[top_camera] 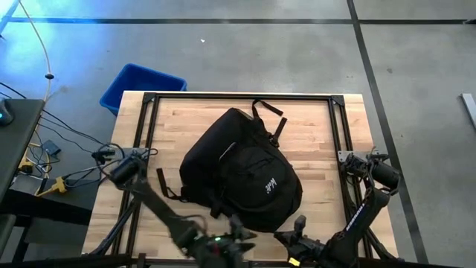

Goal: Unpack backpack
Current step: Close the backpack

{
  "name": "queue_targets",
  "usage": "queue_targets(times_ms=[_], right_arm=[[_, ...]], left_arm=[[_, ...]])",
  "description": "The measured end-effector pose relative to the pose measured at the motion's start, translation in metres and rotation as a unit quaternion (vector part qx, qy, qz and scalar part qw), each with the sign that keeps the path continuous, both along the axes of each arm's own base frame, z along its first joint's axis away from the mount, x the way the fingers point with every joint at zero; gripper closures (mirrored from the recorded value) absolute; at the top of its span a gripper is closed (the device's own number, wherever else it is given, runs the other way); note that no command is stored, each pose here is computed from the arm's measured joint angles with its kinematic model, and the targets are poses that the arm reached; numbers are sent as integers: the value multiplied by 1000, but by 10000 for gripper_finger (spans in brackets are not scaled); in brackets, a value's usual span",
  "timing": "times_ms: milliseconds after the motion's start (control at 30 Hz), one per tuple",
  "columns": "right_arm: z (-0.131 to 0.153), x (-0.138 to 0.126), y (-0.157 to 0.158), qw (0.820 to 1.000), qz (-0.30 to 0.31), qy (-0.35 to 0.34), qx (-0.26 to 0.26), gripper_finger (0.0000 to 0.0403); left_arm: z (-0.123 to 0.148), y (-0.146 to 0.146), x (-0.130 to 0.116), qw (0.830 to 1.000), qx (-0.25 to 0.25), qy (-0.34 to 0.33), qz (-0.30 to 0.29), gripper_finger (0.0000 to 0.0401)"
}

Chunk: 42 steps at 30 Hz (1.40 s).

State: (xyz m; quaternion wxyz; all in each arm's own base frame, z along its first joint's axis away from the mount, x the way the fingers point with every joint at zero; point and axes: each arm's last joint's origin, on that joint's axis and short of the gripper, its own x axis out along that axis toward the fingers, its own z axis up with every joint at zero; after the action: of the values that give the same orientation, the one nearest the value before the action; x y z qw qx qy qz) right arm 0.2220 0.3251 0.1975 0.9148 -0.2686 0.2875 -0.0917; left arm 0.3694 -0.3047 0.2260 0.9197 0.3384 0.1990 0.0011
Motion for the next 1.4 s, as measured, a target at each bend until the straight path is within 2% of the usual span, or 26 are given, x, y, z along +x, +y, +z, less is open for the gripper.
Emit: queue_targets(times_ms=[100,267,333,600,700,800,900,933,1000,1133,1400], right_arm=[[0,1,1,1000,4,0,-3,403],[2,3,5,1000,24,-5,-8,403],[3,4,7,999,32,-7,-7,403],[6,8,12,998,55,-16,-17,403],[7,12,11,998,52,-20,-20,403],[7,14,10,998,51,-19,-19,403],[7,13,11,998,54,-16,-16,403],[7,12,11,998,54,-16,-14,403],[5,9,10,999,52,-3,-4,403],[-1,1,0,999,20,39,8,403],[-11,-25,-40,989,-116,80,-45,403]], left_arm=[[-17,13,18,999,11,31,-32,230],[-31,27,31,997,50,48,-18,217],[-32,29,33,998,51,46,-13,217],[-38,44,46,997,-21,72,-32,217],[-46,46,49,997,-27,76,-20,220],[-54,47,50,997,-13,75,5,251],[-54,44,46,997,-29,65,34,326],[-53,42,44,996,-46,59,51,359],[-51,38,37,994,-61,54,77,388],[-44,21,13,993,-12,47,106,398],[-33,-24,-48,994,-6,26,109,401]])
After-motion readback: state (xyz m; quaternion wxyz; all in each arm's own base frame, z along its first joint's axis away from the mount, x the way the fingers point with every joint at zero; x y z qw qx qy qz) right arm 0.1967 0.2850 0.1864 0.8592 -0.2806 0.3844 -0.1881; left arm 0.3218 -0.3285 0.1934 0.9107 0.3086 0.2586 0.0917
